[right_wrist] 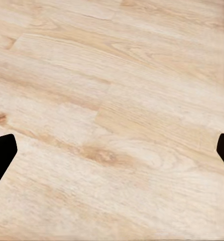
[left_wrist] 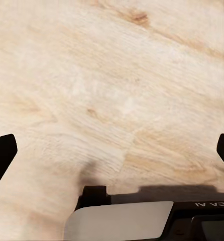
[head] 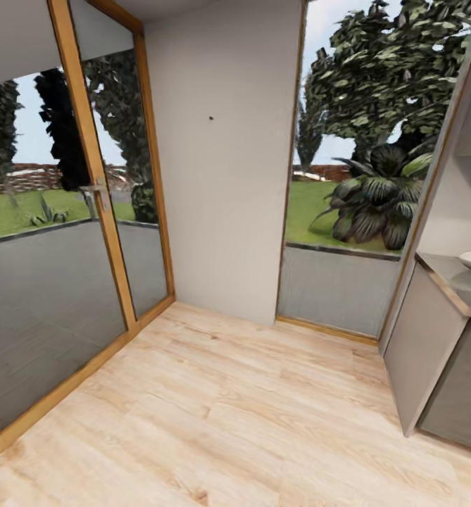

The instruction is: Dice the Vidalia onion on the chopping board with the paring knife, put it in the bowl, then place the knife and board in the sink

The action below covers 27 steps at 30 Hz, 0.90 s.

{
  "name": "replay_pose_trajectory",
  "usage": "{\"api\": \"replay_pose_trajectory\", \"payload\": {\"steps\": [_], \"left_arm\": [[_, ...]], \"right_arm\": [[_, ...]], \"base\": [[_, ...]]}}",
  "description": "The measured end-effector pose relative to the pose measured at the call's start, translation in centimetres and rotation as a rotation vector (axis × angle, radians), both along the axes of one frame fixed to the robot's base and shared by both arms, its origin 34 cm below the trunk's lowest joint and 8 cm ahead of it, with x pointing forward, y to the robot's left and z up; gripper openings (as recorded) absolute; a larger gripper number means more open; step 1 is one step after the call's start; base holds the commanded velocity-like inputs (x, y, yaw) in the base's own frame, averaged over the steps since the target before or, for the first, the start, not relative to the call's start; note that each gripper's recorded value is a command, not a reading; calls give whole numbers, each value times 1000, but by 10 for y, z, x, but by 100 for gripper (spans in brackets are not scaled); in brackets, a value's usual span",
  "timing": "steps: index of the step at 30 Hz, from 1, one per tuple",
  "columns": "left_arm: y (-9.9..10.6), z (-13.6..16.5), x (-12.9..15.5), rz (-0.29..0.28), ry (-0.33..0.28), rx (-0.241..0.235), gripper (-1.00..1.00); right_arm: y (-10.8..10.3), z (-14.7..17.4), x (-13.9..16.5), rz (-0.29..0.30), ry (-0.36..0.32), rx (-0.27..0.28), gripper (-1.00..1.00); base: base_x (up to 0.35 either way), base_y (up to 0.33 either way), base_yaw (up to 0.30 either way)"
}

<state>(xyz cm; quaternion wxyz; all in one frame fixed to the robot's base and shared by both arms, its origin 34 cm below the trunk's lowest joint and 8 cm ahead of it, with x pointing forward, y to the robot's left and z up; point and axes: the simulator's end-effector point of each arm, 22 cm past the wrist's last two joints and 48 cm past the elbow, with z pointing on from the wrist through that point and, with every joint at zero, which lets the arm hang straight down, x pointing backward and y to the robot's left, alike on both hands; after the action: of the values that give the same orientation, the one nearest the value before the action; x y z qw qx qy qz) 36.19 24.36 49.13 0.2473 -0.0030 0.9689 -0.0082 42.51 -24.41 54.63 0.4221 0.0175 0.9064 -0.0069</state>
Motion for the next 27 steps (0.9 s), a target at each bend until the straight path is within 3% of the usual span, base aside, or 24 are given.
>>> {"api": "replay_pose_trajectory", "payload": {"steps": [13,27], "left_arm": [[0,0,0,0,0,0,100],[1,0,0,0,0,2,100]], "right_arm": [[0,0,0,0,0,0,100],[0,0,0,0,0,0,100]], "base": [[0,-283,-270],[0,-24,-270]]}}
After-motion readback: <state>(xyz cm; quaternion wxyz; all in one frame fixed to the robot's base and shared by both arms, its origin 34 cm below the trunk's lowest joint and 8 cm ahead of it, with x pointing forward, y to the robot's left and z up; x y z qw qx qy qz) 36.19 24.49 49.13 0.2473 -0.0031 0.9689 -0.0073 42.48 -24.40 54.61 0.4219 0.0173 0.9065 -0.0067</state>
